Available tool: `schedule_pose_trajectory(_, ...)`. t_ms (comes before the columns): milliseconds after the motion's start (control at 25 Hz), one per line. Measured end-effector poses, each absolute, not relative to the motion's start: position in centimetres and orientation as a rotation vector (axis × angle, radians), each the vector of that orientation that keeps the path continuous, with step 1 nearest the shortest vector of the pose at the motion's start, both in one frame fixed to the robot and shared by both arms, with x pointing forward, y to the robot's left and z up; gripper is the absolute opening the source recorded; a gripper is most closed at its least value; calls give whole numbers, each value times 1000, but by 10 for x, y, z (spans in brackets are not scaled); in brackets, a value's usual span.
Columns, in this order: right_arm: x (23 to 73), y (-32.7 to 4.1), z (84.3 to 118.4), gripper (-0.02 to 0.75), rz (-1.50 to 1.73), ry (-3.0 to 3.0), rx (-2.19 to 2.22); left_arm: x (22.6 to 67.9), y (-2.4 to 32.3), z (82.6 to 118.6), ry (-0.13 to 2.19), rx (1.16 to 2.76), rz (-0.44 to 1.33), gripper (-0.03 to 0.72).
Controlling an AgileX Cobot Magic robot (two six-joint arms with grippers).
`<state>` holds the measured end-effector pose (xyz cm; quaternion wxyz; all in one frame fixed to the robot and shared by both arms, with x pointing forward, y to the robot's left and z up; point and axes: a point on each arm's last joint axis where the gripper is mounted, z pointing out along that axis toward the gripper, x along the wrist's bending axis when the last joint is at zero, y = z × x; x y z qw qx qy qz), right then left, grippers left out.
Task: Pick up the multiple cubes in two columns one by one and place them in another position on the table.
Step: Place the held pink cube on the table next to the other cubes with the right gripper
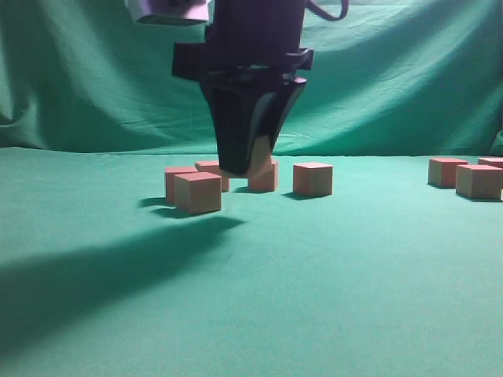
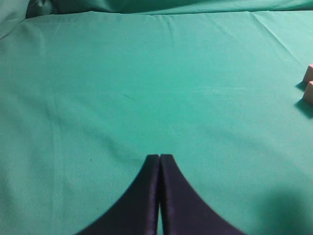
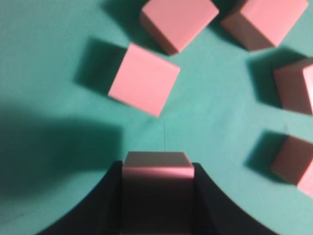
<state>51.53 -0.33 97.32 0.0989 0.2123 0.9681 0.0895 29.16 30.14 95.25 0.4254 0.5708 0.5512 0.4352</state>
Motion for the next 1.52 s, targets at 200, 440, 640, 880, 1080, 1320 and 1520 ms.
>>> schedule_pose_trajectory(200, 520, 2, 960, 255, 247, 2873, 628, 292, 301, 953, 1378, 1427, 1088, 0)
schedule_pose_trajectory(440, 521, 3, 951, 255, 220, 2887, 623, 292, 301, 953, 1378, 1427, 1088, 0)
schedule_pose_trajectory(640, 522, 4, 949, 255, 214, 2890, 624, 292, 301, 953, 1378, 1427, 1088, 0)
schedule_pose_trajectory(880, 522, 5, 943, 255, 198, 2898, 629, 292, 301, 953, 1378, 1427, 1088, 0)
schedule_pose_trajectory(1080, 522, 5, 943, 255, 199, 2898, 632, 292, 301, 953, 1378, 1427, 1088, 0)
schedule_pose_trajectory(1320, 522, 5, 941, 335, 197, 2900, 633, 292, 301, 953, 1378, 1427, 1088, 0)
schedule_pose_trajectory(1520, 522, 5, 941, 580, 203, 2906, 644, 292, 301, 953, 1378, 1427, 1088, 0)
